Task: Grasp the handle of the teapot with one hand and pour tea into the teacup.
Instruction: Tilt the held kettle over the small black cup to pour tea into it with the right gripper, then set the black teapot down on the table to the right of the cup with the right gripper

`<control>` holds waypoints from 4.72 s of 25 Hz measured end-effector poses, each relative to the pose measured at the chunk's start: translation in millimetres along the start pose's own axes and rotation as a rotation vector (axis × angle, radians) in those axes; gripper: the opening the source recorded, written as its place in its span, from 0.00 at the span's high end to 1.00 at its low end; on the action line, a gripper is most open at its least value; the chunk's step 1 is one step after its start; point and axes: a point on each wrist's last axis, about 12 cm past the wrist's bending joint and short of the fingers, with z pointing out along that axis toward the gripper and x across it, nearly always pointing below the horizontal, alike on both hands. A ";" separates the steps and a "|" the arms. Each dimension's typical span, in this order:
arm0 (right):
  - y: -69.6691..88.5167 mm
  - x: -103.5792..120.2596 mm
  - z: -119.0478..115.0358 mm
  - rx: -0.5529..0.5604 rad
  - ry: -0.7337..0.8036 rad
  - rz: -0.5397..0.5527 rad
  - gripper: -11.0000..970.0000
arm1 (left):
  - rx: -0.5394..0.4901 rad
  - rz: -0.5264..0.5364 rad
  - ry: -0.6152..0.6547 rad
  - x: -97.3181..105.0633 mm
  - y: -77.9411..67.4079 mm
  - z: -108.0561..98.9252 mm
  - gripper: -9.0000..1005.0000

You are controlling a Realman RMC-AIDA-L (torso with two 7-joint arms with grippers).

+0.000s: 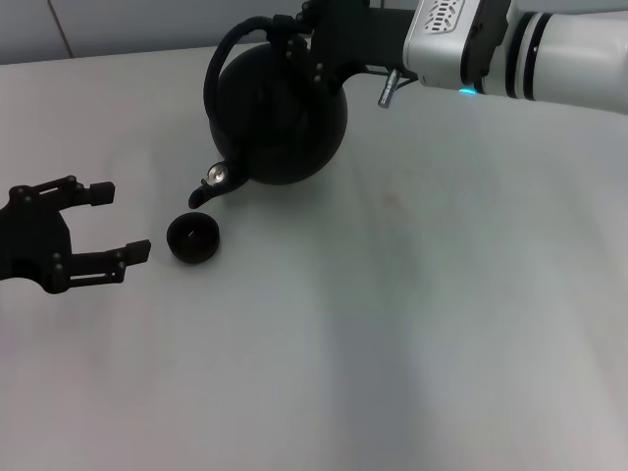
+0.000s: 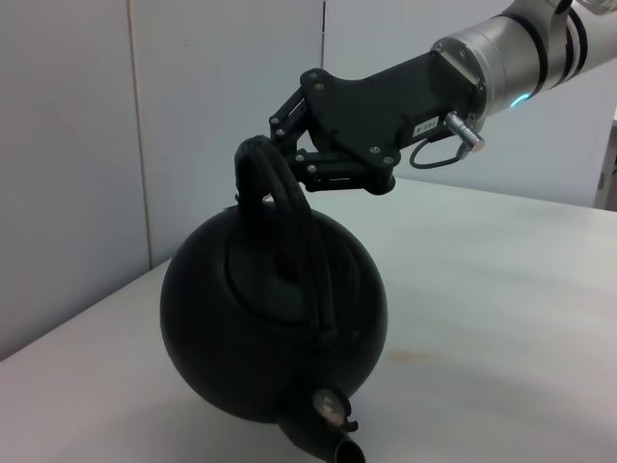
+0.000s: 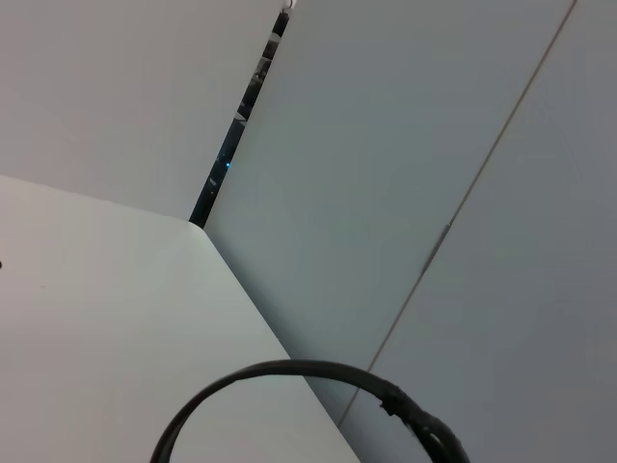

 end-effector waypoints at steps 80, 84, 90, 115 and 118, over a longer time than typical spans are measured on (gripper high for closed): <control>-1.8 44.8 -43.4 0.276 -0.091 0.472 0.90 | -0.014 -0.002 0.009 2.3 -0.1 0.4 0.14; -2.0 48.9 -46.5 0.287 -0.088 0.511 0.90 | -0.014 -0.002 0.007 1.8 0.1 0.9 0.14; 2.9 55.8 -49.3 0.284 -0.079 0.594 0.89 | -0.016 -0.006 0.006 1.6 0.2 0.8 0.14; 22.7 87.4 -60.9 0.294 0.076 0.624 0.84 | -0.006 0.008 0.001 -2.2 -1.2 4.0 0.14; 22.3 87.0 -60.8 0.292 0.075 0.622 0.84 | -0.006 0.012 0.002 -3.3 -0.8 3.8 0.14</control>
